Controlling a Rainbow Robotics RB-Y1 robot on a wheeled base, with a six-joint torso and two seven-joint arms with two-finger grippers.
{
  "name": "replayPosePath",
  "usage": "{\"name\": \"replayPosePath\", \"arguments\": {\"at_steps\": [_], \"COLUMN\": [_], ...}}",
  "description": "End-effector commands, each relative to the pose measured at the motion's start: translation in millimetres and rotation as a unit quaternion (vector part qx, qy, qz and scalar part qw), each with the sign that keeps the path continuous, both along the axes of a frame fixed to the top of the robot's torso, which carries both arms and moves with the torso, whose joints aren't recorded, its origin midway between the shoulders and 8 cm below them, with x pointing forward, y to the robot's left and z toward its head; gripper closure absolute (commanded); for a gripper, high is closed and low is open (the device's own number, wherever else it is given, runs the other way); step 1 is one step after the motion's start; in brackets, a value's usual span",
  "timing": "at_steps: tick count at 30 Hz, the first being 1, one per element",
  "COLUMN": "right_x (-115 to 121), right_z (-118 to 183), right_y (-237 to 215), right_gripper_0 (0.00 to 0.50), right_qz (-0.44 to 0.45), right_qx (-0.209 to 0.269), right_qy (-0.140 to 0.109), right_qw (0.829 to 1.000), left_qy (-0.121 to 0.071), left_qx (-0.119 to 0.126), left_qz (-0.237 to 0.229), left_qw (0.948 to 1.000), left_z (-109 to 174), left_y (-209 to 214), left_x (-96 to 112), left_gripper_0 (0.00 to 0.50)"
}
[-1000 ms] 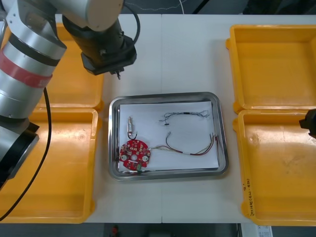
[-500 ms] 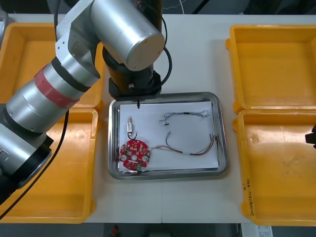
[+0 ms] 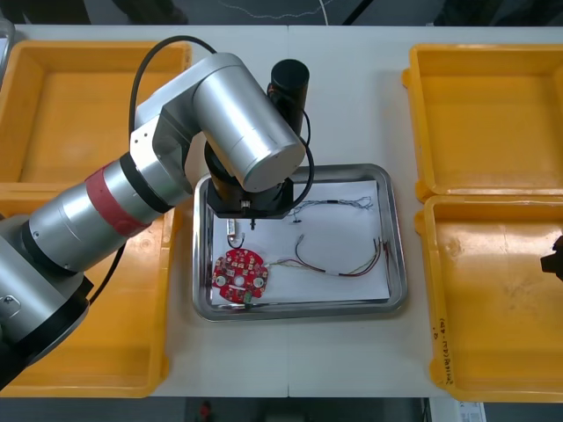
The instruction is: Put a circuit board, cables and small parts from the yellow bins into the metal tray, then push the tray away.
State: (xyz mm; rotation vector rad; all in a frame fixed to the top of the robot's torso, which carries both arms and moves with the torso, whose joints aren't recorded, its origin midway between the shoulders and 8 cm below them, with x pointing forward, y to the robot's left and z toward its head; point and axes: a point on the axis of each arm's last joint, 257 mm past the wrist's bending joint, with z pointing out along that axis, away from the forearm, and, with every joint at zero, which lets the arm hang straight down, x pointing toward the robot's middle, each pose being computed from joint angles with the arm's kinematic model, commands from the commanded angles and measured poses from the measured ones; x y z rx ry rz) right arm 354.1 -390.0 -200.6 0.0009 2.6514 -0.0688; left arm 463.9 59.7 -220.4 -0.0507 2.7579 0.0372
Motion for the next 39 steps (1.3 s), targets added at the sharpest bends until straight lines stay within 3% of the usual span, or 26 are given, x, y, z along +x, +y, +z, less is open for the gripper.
{"name": "replayPosePath", "arguments": {"at_steps": [1,8,17,18,20,22,39], "right_x": [-0.6,0.4,0.4,0.4,0.4,0.3,0.3], "right_z": [-0.6,-0.5,-0.5,-0.5,-0.5,-0.5,0.0], "right_y": [-5.5,-4.4,-3.7,-3.7,-3.7,-3.3,-3.8], "right_gripper_0": [0.000,0.000,0.000,0.000,0.000,0.000,0.000], "right_qz": [-0.028,-0.036,-0.039,-0.039,-0.039,-0.040,-0.039], "right_qx": [0.017,0.022,0.025,0.026,0.026,0.027,0.026], "right_qy": [0.003,0.003,0.003,0.003,0.003,0.003,0.003], "right_qw": [0.999,0.999,0.999,0.999,0.999,0.999,0.999], "left_qy": [-0.011,-0.019,-0.022,-0.022,-0.022,-0.024,-0.027], "left_qx": [-0.009,-0.012,-0.011,-0.011,-0.011,-0.009,-0.010], "left_qz": [-0.006,0.005,0.007,0.007,0.007,0.008,0.012], "left_qw": [0.9999,0.9997,0.9997,0.9997,0.9997,0.9996,0.9995], "left_z": [-13.1,-26.3,-28.2,-28.2,-28.2,-27.6,-21.4], "left_y": [-10.3,-5.6,-4.0,-4.0,-4.0,-2.3,3.7], "left_x": [-3.5,14.3,16.3,16.3,16.3,17.9,20.3], "left_gripper_0": [0.500,0.499,0.493,0.442,0.287,0.002,0.000]}}
